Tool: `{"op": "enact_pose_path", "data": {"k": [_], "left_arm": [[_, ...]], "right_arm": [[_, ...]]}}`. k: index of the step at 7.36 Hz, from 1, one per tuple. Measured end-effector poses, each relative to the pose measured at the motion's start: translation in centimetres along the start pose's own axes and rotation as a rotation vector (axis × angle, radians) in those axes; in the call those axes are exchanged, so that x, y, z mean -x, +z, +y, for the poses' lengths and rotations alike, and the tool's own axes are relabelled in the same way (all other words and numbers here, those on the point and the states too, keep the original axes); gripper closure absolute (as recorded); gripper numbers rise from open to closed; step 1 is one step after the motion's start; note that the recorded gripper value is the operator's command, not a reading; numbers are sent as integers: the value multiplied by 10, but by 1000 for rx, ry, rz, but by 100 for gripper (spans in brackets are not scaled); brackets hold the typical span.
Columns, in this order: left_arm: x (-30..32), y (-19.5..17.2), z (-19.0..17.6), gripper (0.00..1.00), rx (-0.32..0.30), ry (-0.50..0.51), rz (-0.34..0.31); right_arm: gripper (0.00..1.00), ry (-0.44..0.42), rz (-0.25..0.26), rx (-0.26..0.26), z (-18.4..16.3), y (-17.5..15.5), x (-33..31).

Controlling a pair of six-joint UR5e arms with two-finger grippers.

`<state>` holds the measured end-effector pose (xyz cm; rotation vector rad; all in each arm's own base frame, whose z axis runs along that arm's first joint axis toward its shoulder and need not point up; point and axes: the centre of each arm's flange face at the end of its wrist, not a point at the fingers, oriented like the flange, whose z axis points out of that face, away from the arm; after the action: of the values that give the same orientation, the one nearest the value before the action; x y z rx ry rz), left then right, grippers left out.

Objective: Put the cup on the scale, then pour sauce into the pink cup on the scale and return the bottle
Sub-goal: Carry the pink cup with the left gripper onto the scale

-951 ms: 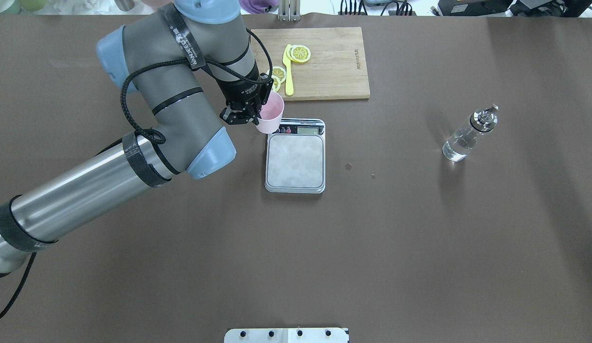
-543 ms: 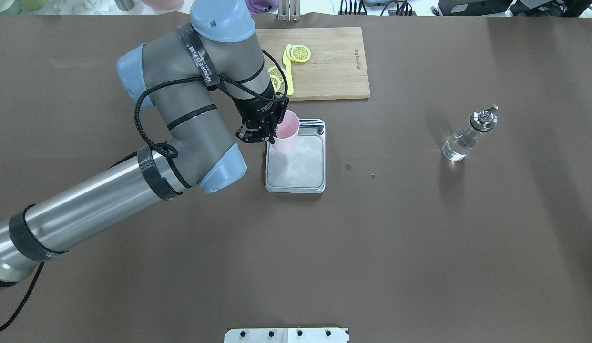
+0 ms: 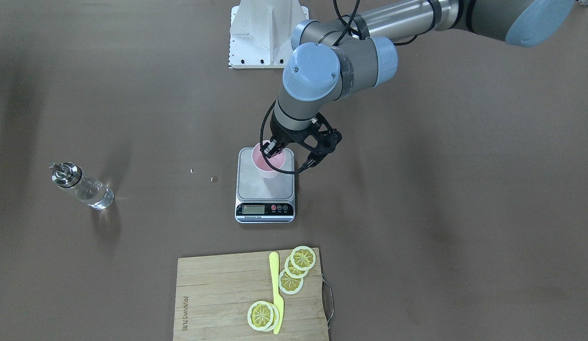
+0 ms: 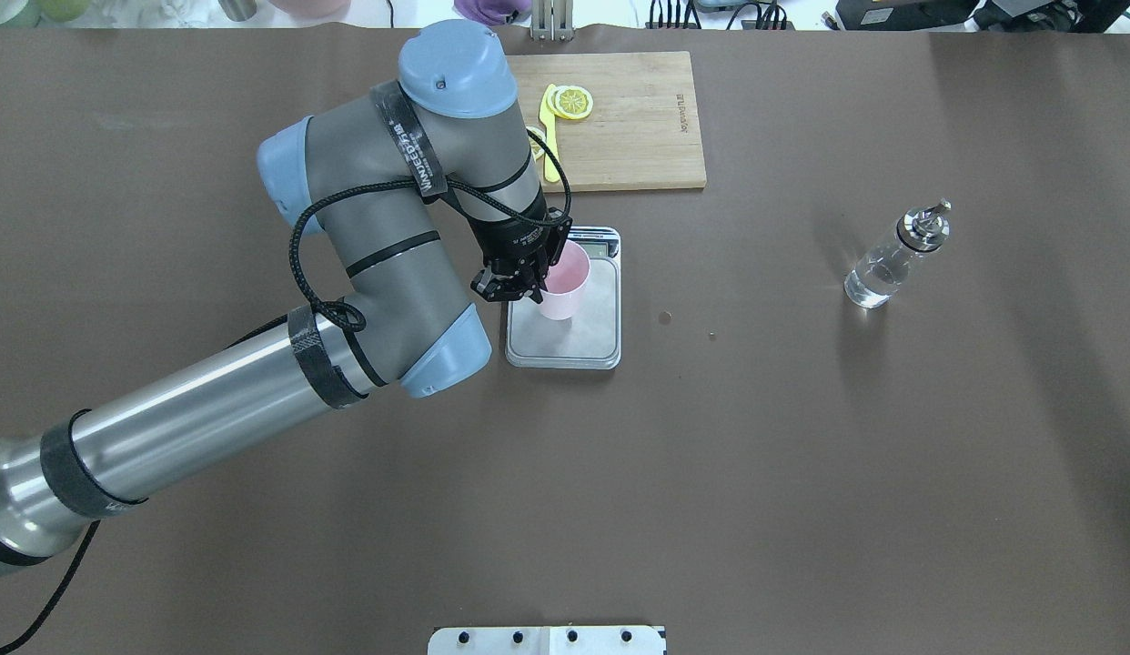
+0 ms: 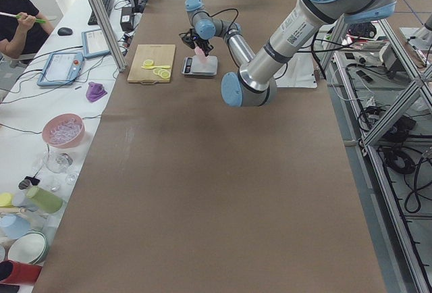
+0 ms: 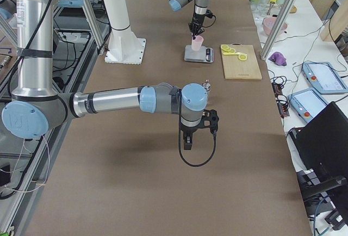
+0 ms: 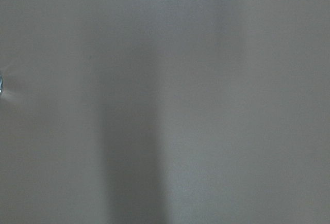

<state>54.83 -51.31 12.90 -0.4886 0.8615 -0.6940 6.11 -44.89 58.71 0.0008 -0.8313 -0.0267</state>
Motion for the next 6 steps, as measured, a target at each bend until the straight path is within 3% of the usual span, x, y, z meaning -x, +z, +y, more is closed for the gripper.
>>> {"op": "enact_pose_path", "data": {"k": [2, 3, 4, 5, 6], "left_arm": [[2, 5, 3, 96, 1, 5, -6], [2, 7, 4, 70, 0, 5, -8], [3, 8, 3, 59, 0, 7, -4], [3, 11, 1, 56, 5, 16, 10], [3, 15, -2, 34, 10, 21, 26]], "right_arm": [[0, -1, 0, -1, 0, 0, 0], [0, -1, 0, -1, -1, 0, 0], [0, -1, 0, -1, -1, 0, 0], [0, -1, 0, -1, -1, 0, 0], [0, -1, 0, -2, -1, -1, 0]]}}
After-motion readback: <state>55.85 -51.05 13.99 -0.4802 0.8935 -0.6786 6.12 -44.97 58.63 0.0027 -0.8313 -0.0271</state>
